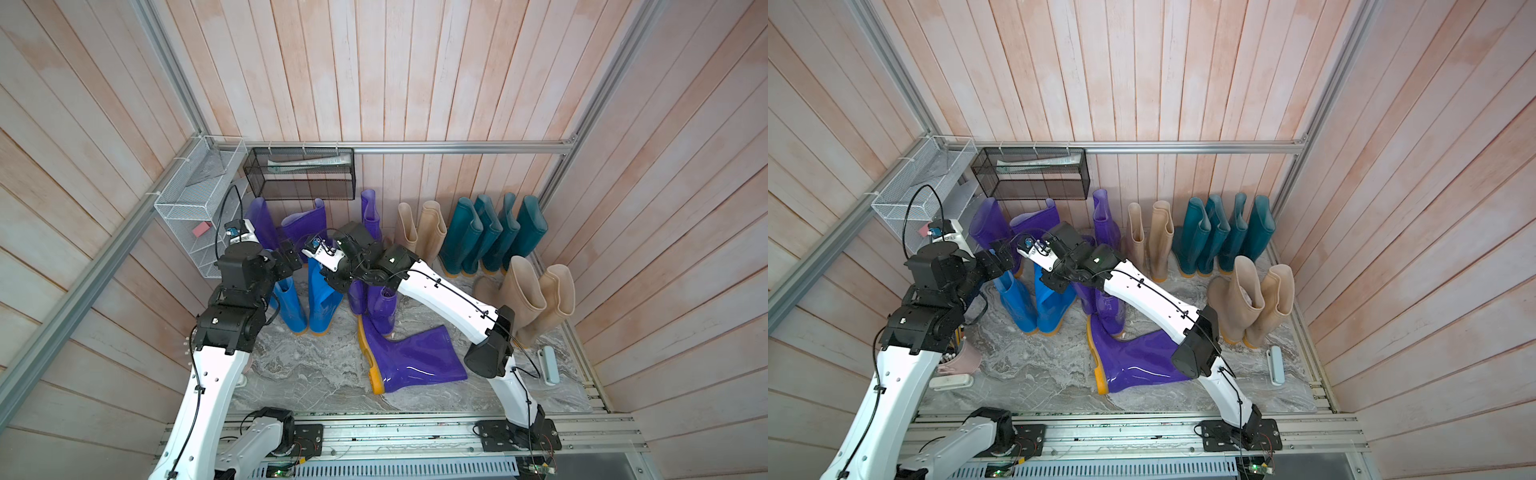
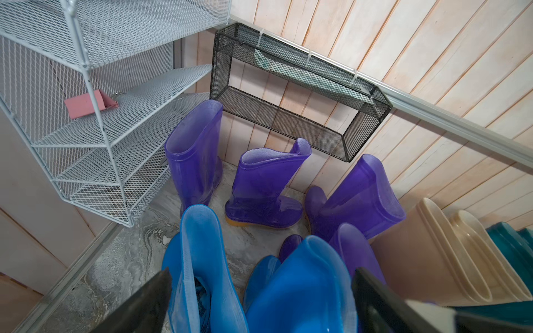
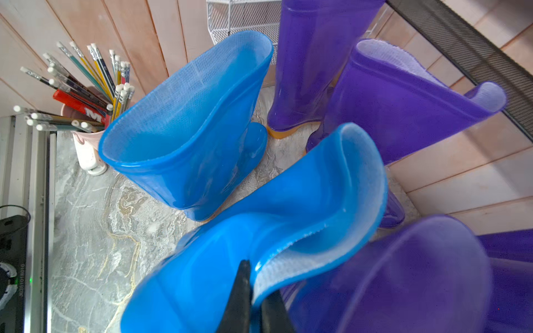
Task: Match and arrange rain boots in pairs
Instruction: Pair a pair of rain boots at the center of the board.
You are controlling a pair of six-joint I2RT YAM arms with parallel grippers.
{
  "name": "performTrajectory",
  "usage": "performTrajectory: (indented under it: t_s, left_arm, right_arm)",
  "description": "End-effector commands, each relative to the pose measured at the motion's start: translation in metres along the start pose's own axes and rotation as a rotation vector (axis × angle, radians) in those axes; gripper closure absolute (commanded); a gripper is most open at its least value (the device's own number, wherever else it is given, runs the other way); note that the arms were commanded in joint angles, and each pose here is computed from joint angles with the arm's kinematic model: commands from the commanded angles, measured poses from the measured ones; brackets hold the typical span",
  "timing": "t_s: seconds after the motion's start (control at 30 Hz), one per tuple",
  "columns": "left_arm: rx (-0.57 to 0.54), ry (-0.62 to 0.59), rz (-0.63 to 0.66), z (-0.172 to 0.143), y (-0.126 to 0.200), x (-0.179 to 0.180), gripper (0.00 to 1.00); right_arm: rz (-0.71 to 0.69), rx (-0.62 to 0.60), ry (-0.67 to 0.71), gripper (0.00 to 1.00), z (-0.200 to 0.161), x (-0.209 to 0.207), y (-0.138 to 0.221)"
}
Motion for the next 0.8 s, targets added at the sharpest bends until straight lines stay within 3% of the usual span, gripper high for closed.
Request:
performTrajectory:
  t_s: [0.0,0.37,0.53,0.6,0.77]
  left_arm:
    - [-0.035,-0.01,-0.011,0.01,0.005,-0.002,0.0]
    - [-0.027,-0.005,-0.01,0.005,-0.003,-0.001,0.0]
    - [-0.024,-0.001,-0.007,0.004,-0.004,0.001,0.0]
    - [-0.024,0.001,-0.01,0.003,-0.004,0.001,0.0]
    - [-0.02,0.025,-0.058,0.005,-0.002,-0.004,0.0]
  right_arm:
    - [-0.043,-0.159,0.119,1.0,0.028,-0.013,0.018]
    - [-0.033,-0.314,0.168,1.0,0.024,-0.018,0.016]
    - [0.002,-0.302,0.166,1.0,0.011,-0.012,0.004]
    - [-0.002,-0.28,0.157,0.83,0.005,-0.012,0.001]
    - [-0.025,-0.319,0.102,0.56,0.019,-0.012,0.034]
Point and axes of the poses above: each gripper's point midway between its finger pads, its own y axis back along the fingers, its own x axis along the line the jaws close on, z = x × y, the point moved 8 cm from there along y, back along the fingers, and after that the axes turned 4 degrees about y, right-handed, at the moved point
